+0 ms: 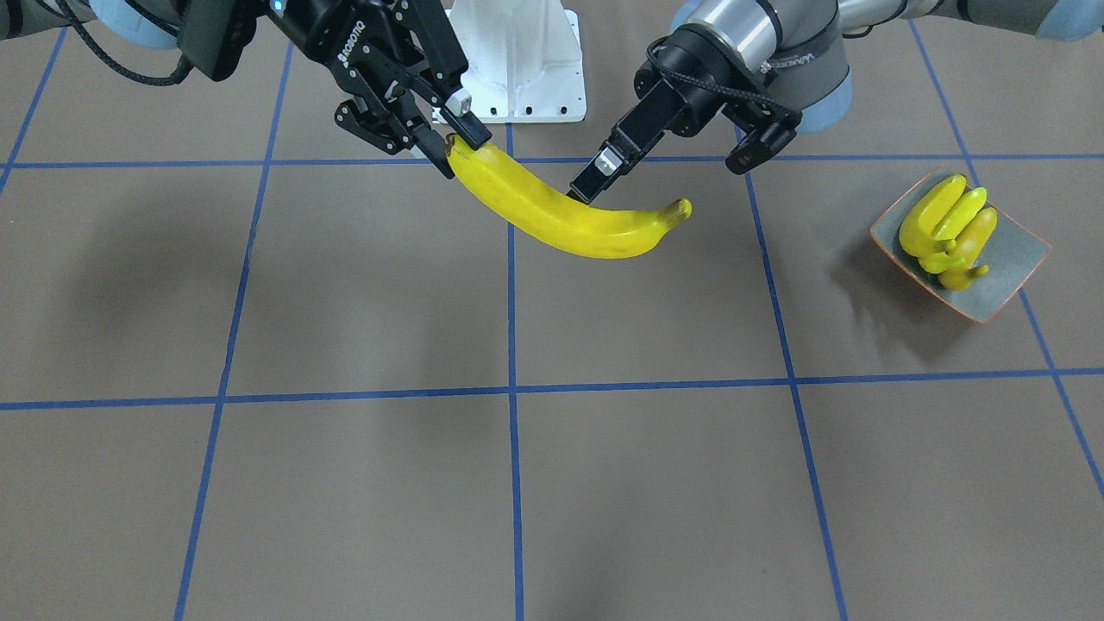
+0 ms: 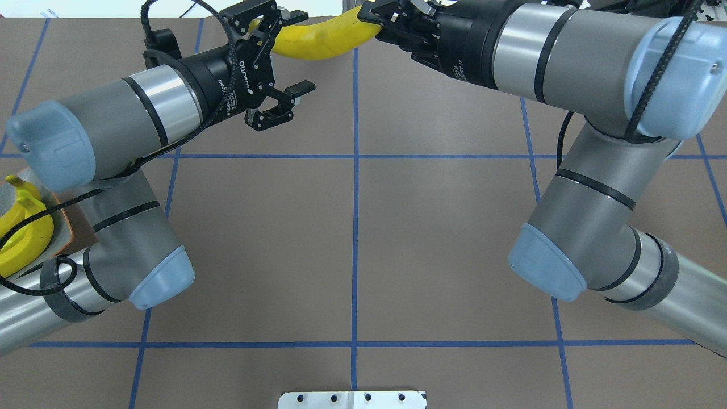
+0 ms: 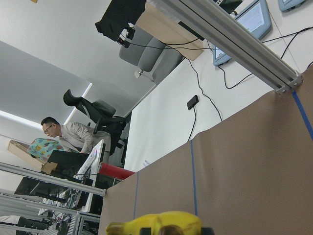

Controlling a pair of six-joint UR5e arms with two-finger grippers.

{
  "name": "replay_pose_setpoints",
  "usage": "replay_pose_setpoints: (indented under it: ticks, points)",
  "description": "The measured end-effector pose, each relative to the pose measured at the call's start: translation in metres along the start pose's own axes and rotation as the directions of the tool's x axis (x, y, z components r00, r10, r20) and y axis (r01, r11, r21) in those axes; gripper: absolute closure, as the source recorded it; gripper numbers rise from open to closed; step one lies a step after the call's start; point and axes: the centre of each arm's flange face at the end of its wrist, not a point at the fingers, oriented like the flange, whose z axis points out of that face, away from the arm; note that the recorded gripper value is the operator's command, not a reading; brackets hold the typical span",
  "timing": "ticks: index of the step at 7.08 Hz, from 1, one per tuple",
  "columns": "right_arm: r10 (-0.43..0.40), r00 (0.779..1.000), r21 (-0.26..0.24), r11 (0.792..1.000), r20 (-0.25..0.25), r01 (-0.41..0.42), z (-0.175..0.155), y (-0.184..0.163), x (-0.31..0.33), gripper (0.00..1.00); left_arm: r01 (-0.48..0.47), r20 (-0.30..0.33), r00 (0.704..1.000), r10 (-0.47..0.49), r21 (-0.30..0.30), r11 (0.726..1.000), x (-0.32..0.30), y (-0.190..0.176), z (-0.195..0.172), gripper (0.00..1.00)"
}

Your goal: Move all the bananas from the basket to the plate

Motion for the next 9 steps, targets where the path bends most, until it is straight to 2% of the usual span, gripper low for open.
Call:
replay_pose_setpoints:
  ticks: [2,5,6,7,8,9]
  points:
    - [0.004,1.000,-0.002,1.000,0.001,-0.004,-0.003,0.002,0.001,1.00,0.014,-0.018,1.000,-0.014,0.018,1.000,0.001,-0.002,0.001,0.05]
    - [0.020,1.000,0.001,1.000,0.010,-0.020,-0.006,0.009,0.000,1.00,0.016,-0.027,1.000,-0.016,0.021,1.000,0.003,-0.001,0.002,0.06]
    - [0.028,1.000,-0.002,1.000,0.015,-0.028,-0.007,0.012,-0.002,1.00,0.016,-0.027,1.000,-0.015,0.022,1.000,0.003,-0.001,0.003,0.15]
    - [0.037,0.999,-0.007,0.999,0.019,-0.037,-0.009,0.014,-0.003,1.00,0.015,-0.027,1.000,-0.014,0.022,1.000,0.003,-0.001,0.003,0.35]
    - [0.042,0.999,-0.011,0.999,0.021,-0.042,-0.009,0.016,-0.003,1.00,0.014,-0.027,1.000,-0.013,0.022,1.000,0.003,-0.001,0.003,0.75]
    - [0.044,0.999,-0.014,0.999,0.021,-0.044,-0.010,0.018,-0.003,0.16,0.011,-0.027,1.000,-0.011,0.021,1.000,0.003,-0.001,0.003,1.00]
